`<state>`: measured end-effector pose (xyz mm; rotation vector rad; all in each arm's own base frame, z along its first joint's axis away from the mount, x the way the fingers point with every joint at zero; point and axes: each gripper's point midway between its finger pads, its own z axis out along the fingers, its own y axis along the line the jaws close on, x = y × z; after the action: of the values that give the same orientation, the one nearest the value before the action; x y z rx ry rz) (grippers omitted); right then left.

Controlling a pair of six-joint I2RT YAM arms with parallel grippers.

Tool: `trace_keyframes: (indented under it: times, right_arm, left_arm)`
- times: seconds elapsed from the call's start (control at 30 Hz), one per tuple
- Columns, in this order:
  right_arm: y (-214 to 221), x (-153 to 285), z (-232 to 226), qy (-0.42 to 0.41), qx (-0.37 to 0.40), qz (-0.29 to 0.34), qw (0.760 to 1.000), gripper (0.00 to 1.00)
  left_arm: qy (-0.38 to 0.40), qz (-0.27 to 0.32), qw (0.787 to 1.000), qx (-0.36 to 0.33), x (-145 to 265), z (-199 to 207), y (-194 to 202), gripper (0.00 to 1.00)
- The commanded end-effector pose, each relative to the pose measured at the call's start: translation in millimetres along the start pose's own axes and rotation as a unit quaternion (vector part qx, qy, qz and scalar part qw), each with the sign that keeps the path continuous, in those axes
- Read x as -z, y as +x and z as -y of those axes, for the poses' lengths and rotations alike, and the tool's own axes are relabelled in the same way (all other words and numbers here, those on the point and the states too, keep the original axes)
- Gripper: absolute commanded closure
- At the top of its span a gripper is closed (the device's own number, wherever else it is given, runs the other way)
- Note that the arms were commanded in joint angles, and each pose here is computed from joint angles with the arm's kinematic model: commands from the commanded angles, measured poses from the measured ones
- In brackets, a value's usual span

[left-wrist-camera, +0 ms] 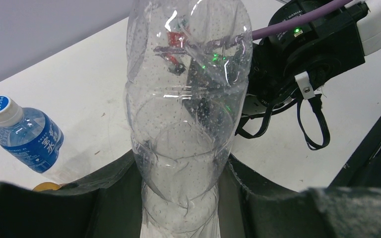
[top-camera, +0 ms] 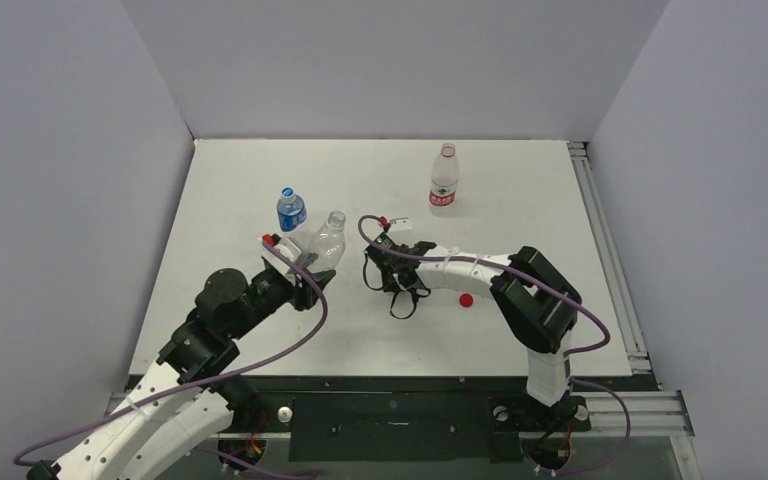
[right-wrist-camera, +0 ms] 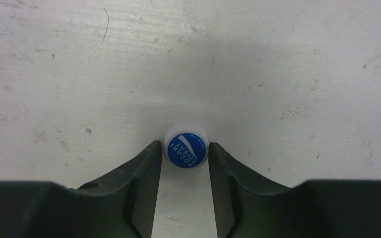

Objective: Screw on the bottle caps
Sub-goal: Screw the bottle cap onto the plastic bottle.

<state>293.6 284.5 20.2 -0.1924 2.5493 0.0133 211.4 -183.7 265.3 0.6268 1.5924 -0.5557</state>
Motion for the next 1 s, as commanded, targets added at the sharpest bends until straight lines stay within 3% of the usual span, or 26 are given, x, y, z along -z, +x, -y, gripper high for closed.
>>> trace_keyframes:
  times: [0.0, 0.27, 0.53, 0.73, 0.97]
  right_arm:
    - [-18.3, -0.2, -11.9, -0.019, -0.005, 0.02, 1.0, 0.66]
    - [-32.6, 29.0, 5.6, -0.024, -0.015, 0.034, 0.999, 0.99]
    - [-68.5, 135.0, 40.1, -0.201, -0.056, 0.069, 0.976, 1.0]
    - [-74.9, 229.1, 40.1, -0.365, -0.065, 0.11, 0.922, 1.0]
    - [-82.3, 323.3, 27.1, -0.514, -0.058, 0.155, 0.842, 1.0]
  left_arm:
    - [-0.001, 0.026, 1.0, -0.007, 1.5, -1.6, -23.4, 0.65]
    - [0.019, 0.016, 0.999, -0.025, -1.6, 3.8, -20.3, 0.65]
    - [0.139, 0.043, 0.987, -0.064, -3.0, 43.4, -24.8, 0.64]
    - [0.208, 0.03, 0.975, -0.068, -5.7, 65.4, -24.4, 0.69]
    - [0.251, -0.011, 0.967, -0.049, -11.4, 81.7, -10.1, 0.74]
